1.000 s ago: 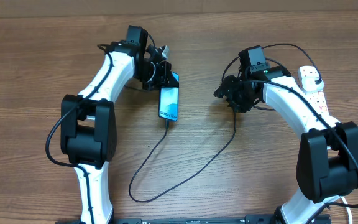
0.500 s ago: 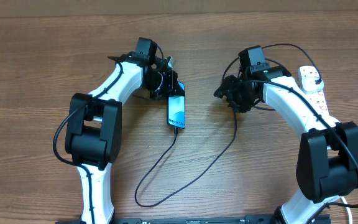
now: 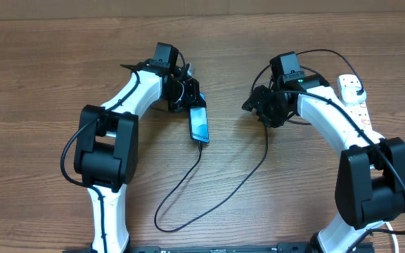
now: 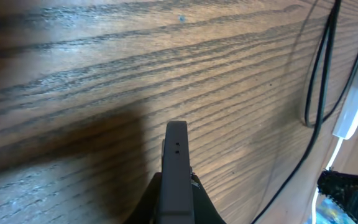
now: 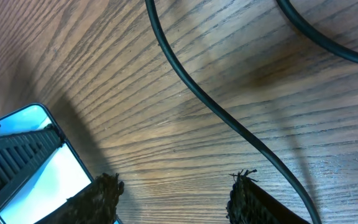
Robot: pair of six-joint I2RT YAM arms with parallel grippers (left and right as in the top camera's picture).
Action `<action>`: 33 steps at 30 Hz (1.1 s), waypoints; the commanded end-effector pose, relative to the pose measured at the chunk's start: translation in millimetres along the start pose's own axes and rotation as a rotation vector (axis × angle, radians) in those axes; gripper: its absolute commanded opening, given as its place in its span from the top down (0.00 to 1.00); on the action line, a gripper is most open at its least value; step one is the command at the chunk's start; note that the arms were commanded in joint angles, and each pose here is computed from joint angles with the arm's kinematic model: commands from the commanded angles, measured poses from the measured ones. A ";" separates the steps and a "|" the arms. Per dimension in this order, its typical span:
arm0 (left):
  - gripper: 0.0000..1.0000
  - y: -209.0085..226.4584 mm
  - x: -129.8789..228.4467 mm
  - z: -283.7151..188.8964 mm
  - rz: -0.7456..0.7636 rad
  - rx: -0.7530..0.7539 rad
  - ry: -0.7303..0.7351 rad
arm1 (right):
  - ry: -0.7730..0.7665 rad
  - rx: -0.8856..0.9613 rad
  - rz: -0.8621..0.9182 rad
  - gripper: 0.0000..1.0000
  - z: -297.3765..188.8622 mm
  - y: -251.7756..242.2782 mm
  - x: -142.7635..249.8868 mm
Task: Plug charger to phone and switch on socket
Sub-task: 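Lower the cabled phone toward the table with the left gripper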
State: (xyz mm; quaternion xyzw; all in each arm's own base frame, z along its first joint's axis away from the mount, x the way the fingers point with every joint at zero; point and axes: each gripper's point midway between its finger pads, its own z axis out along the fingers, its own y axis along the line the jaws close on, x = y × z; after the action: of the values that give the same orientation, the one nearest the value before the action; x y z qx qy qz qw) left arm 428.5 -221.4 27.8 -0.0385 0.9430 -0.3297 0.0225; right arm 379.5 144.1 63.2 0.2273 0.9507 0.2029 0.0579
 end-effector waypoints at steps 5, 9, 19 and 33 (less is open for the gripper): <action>0.96 -7.3 4.7 9.9 0.025 -0.034 -0.007 | -0.036 -0.018 -0.017 0.40 -11.8 5.2 -5.5; 0.96 -6.4 5.9 12.8 0.021 -0.059 -0.013 | -0.037 -0.018 -0.017 0.40 -11.8 5.2 -5.6; 0.96 4.5 10.0 17.3 -0.026 -0.109 -0.017 | -0.037 -0.017 -0.017 0.40 -11.8 5.2 -5.6; 0.94 18.0 18.1 23.7 -0.039 -0.135 -0.007 | -0.037 -0.017 -0.017 0.41 -11.8 5.2 -5.6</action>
State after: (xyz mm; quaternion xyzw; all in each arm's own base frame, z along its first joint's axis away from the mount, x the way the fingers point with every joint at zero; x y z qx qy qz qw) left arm 420.4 -224.6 5.6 -0.0519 0.9598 -0.2744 0.0295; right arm 379.5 144.1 63.2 0.2269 0.9508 0.2029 0.0580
